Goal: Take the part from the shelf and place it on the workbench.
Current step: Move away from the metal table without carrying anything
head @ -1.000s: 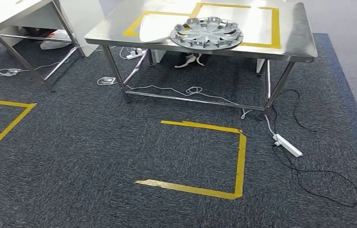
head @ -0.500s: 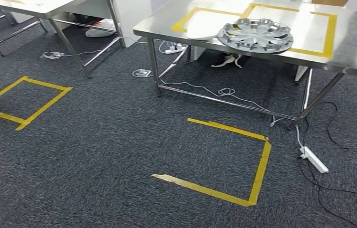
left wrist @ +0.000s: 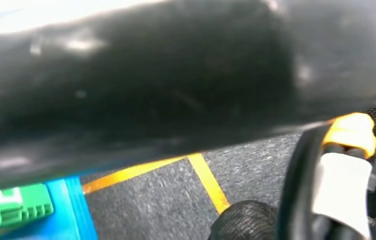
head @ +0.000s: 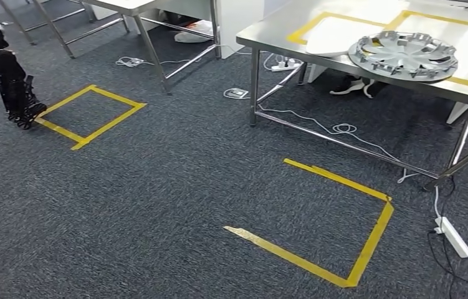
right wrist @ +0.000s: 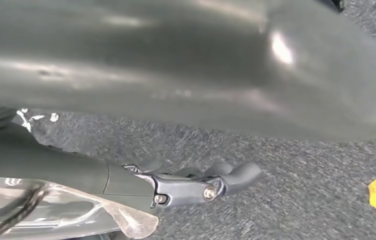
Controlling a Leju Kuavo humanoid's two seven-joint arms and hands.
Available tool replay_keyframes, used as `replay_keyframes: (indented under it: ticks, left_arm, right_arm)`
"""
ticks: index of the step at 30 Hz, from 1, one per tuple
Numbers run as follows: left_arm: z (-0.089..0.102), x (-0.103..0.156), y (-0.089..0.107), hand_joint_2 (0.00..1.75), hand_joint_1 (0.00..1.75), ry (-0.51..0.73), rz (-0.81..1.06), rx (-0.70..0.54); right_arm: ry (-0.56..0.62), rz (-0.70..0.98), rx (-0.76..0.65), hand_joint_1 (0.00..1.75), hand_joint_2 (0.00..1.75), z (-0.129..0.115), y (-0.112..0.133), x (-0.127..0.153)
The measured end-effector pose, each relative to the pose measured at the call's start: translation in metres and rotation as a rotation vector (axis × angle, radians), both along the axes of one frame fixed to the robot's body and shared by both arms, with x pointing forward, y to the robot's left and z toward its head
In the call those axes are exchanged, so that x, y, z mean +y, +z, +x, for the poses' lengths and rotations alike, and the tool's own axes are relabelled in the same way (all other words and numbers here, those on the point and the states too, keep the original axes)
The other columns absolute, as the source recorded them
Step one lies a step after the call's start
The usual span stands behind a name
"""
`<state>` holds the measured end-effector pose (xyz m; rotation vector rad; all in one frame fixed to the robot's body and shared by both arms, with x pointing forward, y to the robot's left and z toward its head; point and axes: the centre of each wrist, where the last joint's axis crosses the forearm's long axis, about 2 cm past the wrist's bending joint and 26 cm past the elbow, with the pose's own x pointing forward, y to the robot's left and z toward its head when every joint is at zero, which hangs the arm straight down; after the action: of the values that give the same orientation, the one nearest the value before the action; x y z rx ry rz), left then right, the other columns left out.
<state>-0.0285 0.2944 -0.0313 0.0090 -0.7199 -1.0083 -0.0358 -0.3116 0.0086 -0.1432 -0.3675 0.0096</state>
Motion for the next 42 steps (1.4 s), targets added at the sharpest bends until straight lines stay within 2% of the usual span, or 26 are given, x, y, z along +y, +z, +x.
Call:
replay_keyframes:
  ticks: [42]
  left_arm:
    - [0.004,0.0016,-0.0065,0.0,0.0,-0.029,0.011,-0.011]
  right_arm:
    - [0.109,-0.026,0.033,0.0,0.0,-0.0069,-0.0025,0.0022]
